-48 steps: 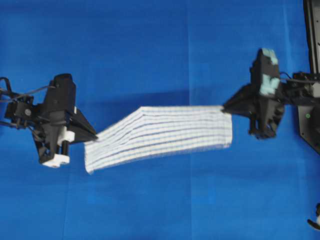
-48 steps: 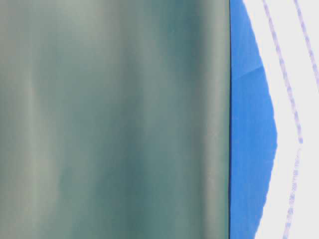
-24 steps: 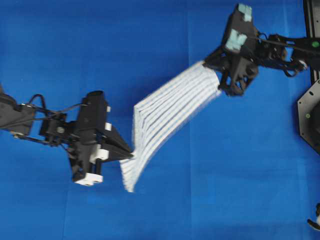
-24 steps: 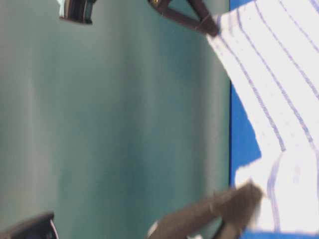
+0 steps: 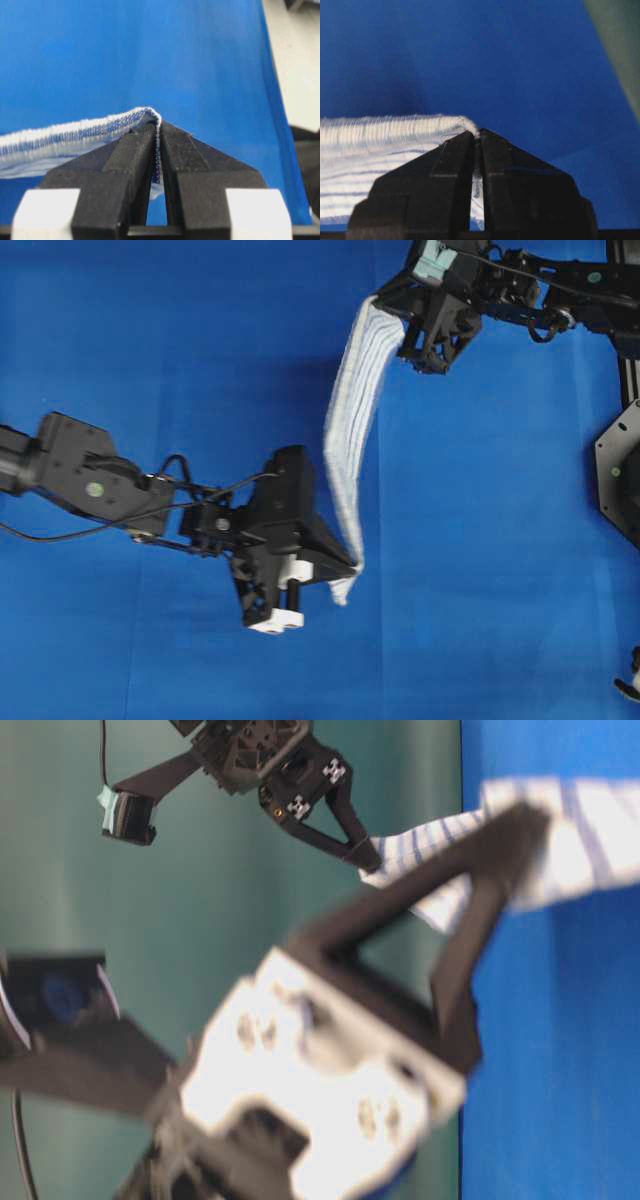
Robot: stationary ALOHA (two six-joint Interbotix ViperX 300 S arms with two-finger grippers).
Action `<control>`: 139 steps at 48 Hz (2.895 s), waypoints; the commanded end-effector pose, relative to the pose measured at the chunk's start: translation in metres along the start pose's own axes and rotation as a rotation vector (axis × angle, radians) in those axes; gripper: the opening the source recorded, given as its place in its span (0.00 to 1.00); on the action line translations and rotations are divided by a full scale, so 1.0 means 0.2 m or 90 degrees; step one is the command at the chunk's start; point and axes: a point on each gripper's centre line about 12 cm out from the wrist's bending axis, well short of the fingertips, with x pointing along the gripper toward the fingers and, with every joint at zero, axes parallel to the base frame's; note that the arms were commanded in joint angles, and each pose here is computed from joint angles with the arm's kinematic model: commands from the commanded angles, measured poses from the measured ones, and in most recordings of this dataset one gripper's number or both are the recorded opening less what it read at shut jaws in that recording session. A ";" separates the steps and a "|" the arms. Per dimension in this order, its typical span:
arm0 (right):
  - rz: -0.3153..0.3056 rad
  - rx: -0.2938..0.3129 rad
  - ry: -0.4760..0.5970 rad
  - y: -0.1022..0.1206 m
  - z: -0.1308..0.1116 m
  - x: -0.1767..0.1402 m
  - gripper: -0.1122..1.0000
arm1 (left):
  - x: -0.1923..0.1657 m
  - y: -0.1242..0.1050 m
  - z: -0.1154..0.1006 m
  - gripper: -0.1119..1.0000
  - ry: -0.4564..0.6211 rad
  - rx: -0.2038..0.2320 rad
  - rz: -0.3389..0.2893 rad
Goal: Fold the blue towel.
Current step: 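Lift the towel strip and rotate it to lie vertically, then lay the strip down, open both grippers and pull back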
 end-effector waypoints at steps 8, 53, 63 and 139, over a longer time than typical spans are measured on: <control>-0.022 -0.002 -0.037 -0.07 0.10 -0.02 0.14 | 0.08 -0.07 0.20 0.12 -0.068 0.009 -0.021; -0.025 -0.025 -0.001 -0.08 0.16 0.20 0.14 | -0.02 -0.07 -0.04 0.12 -0.095 0.010 -0.047; -0.016 -0.042 0.024 -0.05 0.16 0.32 0.14 | -0.09 -0.07 -0.12 0.12 -0.092 0.007 -0.054; -0.004 -0.003 0.011 -0.02 -0.13 -0.01 0.89 | -0.56 0.49 -0.21 0.79 -0.019 0.006 0.132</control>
